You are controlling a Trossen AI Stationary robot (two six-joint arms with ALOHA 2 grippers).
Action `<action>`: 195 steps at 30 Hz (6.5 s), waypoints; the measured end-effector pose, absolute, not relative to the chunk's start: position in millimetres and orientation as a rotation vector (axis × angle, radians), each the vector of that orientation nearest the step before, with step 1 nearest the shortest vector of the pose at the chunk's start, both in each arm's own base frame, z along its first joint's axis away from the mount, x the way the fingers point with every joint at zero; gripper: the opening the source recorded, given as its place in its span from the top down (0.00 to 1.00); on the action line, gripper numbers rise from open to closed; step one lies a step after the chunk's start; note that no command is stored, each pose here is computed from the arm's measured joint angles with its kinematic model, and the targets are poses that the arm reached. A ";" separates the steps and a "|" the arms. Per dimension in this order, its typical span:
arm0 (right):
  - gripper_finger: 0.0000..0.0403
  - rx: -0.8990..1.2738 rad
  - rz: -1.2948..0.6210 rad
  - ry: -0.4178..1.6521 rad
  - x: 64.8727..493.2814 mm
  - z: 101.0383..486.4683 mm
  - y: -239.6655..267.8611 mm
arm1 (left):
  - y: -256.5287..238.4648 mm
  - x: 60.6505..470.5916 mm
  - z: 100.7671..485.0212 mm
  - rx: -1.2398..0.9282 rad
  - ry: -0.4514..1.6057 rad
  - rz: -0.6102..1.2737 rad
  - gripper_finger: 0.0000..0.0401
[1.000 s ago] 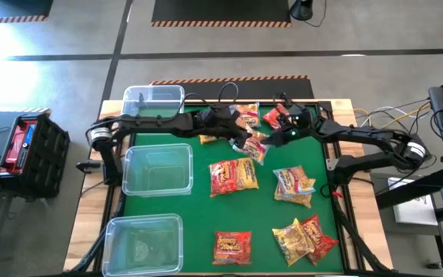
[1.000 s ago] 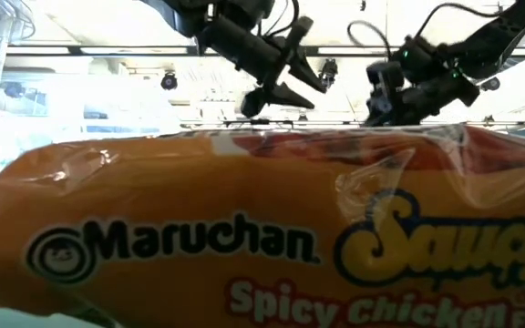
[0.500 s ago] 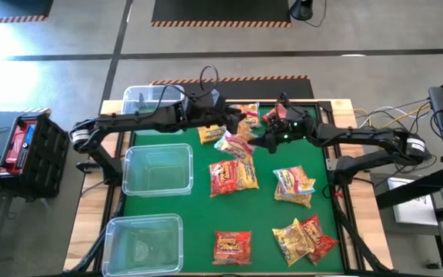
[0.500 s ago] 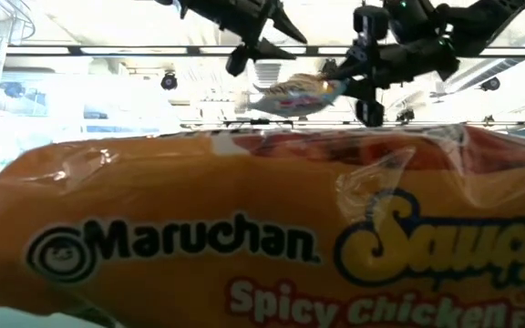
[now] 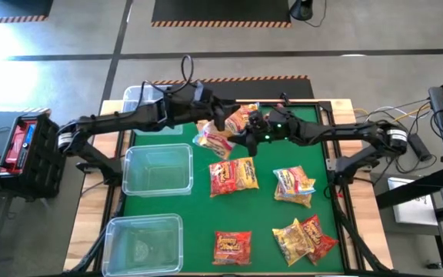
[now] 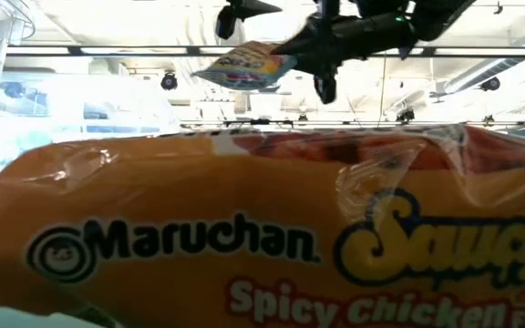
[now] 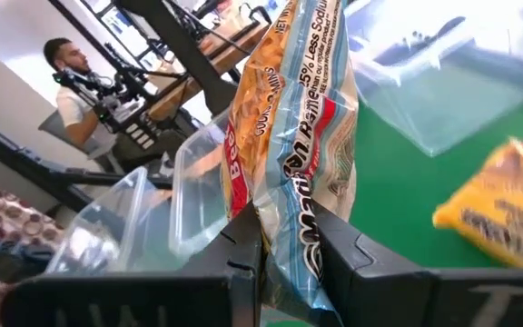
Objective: Sort Maruchan noodles
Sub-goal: Put the top right blue noodle pack into the middle transparent bin, then put the middle left orange noodle pack into the top transparent bin
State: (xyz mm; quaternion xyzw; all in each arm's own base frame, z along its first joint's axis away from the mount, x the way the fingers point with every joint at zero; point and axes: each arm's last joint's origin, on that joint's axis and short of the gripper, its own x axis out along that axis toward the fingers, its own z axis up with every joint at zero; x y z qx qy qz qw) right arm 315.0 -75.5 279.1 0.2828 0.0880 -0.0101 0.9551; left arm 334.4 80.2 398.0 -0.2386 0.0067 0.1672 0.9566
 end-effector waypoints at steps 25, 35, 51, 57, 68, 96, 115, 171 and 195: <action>0.88 0.256 0.197 0.121 409.9 278.9 -69.2 | 64.3 302.4 432.2 -0.479 -0.082 0.261 0.63; 0.88 0.018 0.225 0.060 412.7 283.7 -70.8 | 61.6 302.0 433.0 -0.505 -0.085 0.246 0.63; 0.88 0.010 0.319 0.005 461.1 254.6 -72.1 | 57.0 301.5 440.1 -0.548 -0.127 0.122 0.63; 0.88 0.025 0.416 0.005 477.8 246.5 -73.1 | 55.1 297.1 443.7 -0.546 -0.128 0.089 0.63; 0.88 -0.105 0.492 -0.006 487.5 230.7 -74.2 | 53.4 288.0 447.8 -0.521 -0.116 0.093 0.63; 0.68 -0.007 0.353 0.097 486.7 231.7 -81.3 | 53.1 286.6 445.9 -0.501 -0.088 0.103 0.63; 0.70 0.246 0.004 0.750 344.1 334.7 -109.0 | 53.3 286.7 438.2 -0.408 -0.004 0.124 0.63; 0.57 1.182 -0.387 0.768 354.3 164.0 -14.9 | 44.2 309.6 220.9 -0.426 0.820 0.237 0.63; 0.98 1.099 -0.346 0.779 360.4 162.2 -15.2 | 40.6 287.6 254.0 -0.441 0.741 0.220 0.63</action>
